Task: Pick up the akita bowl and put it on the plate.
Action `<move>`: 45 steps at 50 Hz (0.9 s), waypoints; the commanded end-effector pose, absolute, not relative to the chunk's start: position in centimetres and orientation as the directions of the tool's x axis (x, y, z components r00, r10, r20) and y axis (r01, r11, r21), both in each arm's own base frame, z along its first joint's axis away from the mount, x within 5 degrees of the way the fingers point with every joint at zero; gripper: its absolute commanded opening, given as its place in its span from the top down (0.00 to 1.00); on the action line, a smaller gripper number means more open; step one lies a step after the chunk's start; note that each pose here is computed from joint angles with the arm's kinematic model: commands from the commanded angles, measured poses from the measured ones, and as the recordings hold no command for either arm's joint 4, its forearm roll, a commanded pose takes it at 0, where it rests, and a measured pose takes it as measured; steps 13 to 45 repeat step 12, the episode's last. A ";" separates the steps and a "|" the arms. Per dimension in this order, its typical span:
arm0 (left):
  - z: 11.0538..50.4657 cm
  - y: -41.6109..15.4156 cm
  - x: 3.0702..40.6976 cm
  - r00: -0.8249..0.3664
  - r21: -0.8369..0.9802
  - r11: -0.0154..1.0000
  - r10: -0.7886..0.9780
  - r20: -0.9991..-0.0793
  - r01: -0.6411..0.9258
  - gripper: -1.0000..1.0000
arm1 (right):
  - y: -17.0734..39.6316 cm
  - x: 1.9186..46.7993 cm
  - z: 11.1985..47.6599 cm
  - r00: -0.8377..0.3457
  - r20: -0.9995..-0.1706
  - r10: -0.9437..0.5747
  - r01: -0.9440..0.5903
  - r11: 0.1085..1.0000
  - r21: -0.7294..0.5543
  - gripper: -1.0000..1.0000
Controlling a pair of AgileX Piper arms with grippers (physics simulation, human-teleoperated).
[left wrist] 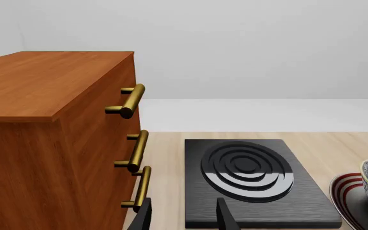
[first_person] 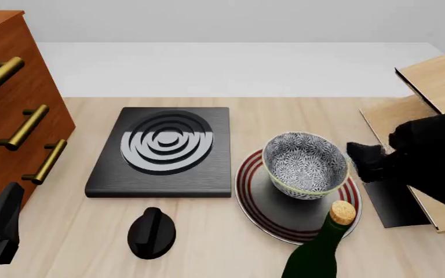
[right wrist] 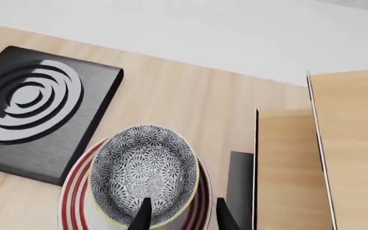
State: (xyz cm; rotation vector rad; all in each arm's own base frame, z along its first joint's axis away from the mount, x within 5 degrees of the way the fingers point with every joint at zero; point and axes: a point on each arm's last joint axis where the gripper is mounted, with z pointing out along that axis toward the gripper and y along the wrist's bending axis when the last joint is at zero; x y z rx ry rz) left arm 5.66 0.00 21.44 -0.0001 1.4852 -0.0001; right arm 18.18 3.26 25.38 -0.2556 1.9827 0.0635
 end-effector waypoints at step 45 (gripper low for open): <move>21.4 0.0 5.7 0.085 0.000 1.000 0.000 -0.996 0.000 0.00 | 1.7 9.9 25.3 -0.203 -0.979 -0.002 -0.160 0.987 0.031 0.00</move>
